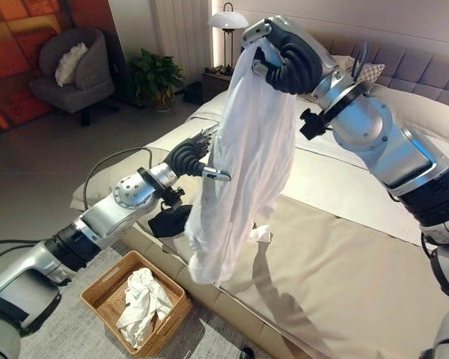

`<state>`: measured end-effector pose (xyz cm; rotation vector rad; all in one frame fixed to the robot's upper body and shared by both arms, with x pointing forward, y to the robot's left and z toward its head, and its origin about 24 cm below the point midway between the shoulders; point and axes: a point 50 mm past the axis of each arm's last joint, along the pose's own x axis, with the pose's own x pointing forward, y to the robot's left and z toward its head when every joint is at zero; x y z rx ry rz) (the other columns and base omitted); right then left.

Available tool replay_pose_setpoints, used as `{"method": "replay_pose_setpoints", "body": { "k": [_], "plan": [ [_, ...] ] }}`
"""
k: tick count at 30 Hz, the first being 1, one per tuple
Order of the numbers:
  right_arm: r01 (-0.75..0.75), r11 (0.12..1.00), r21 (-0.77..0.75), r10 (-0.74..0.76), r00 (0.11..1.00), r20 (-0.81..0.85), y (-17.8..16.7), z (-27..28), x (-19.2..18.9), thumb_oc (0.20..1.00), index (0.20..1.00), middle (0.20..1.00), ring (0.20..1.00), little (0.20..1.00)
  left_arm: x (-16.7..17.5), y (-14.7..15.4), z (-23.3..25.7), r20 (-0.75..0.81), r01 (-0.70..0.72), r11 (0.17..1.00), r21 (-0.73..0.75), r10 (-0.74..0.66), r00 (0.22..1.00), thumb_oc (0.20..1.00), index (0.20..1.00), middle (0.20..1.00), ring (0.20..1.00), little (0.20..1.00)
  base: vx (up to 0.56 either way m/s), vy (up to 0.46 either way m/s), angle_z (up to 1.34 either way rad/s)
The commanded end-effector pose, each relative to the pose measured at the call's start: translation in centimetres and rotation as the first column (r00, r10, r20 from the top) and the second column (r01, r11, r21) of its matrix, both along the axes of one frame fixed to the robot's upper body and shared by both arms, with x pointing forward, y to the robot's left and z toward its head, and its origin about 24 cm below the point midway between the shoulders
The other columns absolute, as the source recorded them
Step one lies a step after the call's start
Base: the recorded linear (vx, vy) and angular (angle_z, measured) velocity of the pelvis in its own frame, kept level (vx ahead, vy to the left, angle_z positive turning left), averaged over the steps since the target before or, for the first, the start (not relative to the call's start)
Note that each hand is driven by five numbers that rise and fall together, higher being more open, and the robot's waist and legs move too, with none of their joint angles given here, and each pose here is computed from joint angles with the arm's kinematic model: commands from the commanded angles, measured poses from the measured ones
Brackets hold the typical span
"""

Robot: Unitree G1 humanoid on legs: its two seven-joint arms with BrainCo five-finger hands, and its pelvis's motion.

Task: Pick up clothes into the bucket

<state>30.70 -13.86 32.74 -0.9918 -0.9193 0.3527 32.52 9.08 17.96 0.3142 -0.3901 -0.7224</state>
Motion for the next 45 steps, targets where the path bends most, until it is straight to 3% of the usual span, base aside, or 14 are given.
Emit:
{"method": "replay_pose_setpoints", "body": {
  "k": [1,10,14,15,19,20,21,22,26,27,28,29,41,45],
  "plan": [
    [-0.115,0.992,0.059,0.109,0.989,0.099,1.2,3.0,-1.5,0.200,0.200,0.200,0.200,0.200,1.4,-1.4,2.5,0.046,0.018,0.999,-0.037,-0.017,0.999,1.000,1.000,1.000,1.000,1.000,0.00,0.004,0.03],
    [-0.286,0.957,0.050,0.280,0.953,0.114,4.0,3.0,-3.4,0.200,0.200,0.200,0.200,0.200,1.5,-3.8,2.2,0.011,0.058,0.996,-0.072,-0.058,0.998,1.000,1.000,1.000,1.000,1.000,0.00,0.002,0.01],
    [-0.329,0.943,0.050,0.323,0.941,0.099,4.7,2.9,-3.8,0.200,0.200,0.200,0.200,0.200,0.9,-4.7,1.8,-0.082,0.147,0.982,-0.120,-0.157,0.984,1.000,1.000,1.000,1.000,1.000,0.00,0.000,0.00],
    [-0.349,0.936,0.043,0.346,0.935,0.078,5.0,2.8,-3.9,0.200,0.200,0.200,0.200,0.200,0.2,-5.2,1.9,-0.154,0.248,0.958,-0.143,-0.269,0.951,1.000,1.000,1.000,1.000,1.000,0.00,0.000,0.00],
    [-0.361,0.932,0.034,0.360,0.932,0.036,5.3,2.5,-3.5,0.200,0.200,0.200,0.200,0.200,-0.8,-5.2,1.4,-0.274,0.355,0.919,-0.173,-0.391,0.879,1.000,1.000,1.000,1.000,1.000,0.00,0.000,0.00],
    [-0.353,0.935,0.029,0.352,0.936,0.024,5.3,2.3,-3.3,0.200,0.200,0.200,0.200,0.200,-0.9,-5.1,1.2,-0.295,0.366,0.912,-0.183,-0.407,0.865,0.928,0.928,0.928,0.928,0.928,0.00,0.000,0.00],
    [-0.345,0.938,0.029,0.345,0.938,0.019,5.3,2.3,-3.1,0.200,0.200,0.200,0.200,0.200,-1.0,-4.9,1.0,-0.306,0.370,0.910,-0.189,-0.412,0.858,0.526,0.526,0.526,0.526,0.526,0.00,0.000,0.00],
    [-0.333,0.942,0.031,0.333,0.943,0.013,5.1,2.2,-2.8,0.200,0.200,0.200,0.200,0.200,-0.9,-4.5,0.6,-0.334,0.362,0.907,-0.218,-0.417,0.845,0.200,0.200,0.200,0.200,0.200,0.00,0.008,-0.04],
    [-0.263,0.964,0.043,0.264,0.965,-0.004,4.0,1.4,-1.8,0.213,0.213,0.213,0.213,0.213,-0.9,-3.4,-0.2,-0.361,0.324,0.896,-0.302,-0.422,0.831,0.200,0.200,0.200,0.200,0.200,0.00,0.008,-0.05],
    [-0.239,0.970,0.047,0.239,0.971,-0.006,3.6,1.1,-1.5,0.429,0.429,0.429,0.429,0.429,-0.8,-3.1,-0.4,-0.369,0.304,0.893,-0.333,-0.420,0.829,0.200,0.200,0.200,0.200,0.200,0.00,0.006,-0.04],
    [-0.222,0.974,0.047,0.223,0.975,-0.006,3.4,1.0,-1.3,0.856,0.856,0.856,0.856,0.856,-0.7,-2.8,-0.5,-0.366,0.290,0.891,-0.348,-0.414,0.833,0.200,0.200,0.200,0.200,0.200,0.00,0.008,-0.03],
    [-0.205,0.977,0.051,0.205,0.979,-0.006,3.1,0.7,-1.1,1.000,1.000,1.000,1.000,1.000,-0.7,-2.5,-0.5,-0.361,0.275,0.886,-0.373,-0.412,0.837,0.200,0.200,0.200,0.200,0.200,-0.01,0.013,-0.03],
    [-0.031,0.949,0.314,0.080,0.987,-0.142,-2.5,-2.7,0.8,1.000,1.000,1.000,1.000,1.000,0.8,3.9,0.1,-0.292,0.008,0.858,-0.514,-0.184,0.938,0.200,0.200,0.200,0.200,0.200,0.00,0.000,0.00],
    [0.081,0.812,0.578,0.111,0.951,-0.289,-6.6,-6.6,1.3,1.000,1.000,1.000,1.000,1.000,0.8,8.0,0.5,-0.256,-0.131,0.863,-0.487,0.002,0.967,0.200,0.200,0.200,0.200,0.200,0.00,0.000,0.00]
  ]
}}
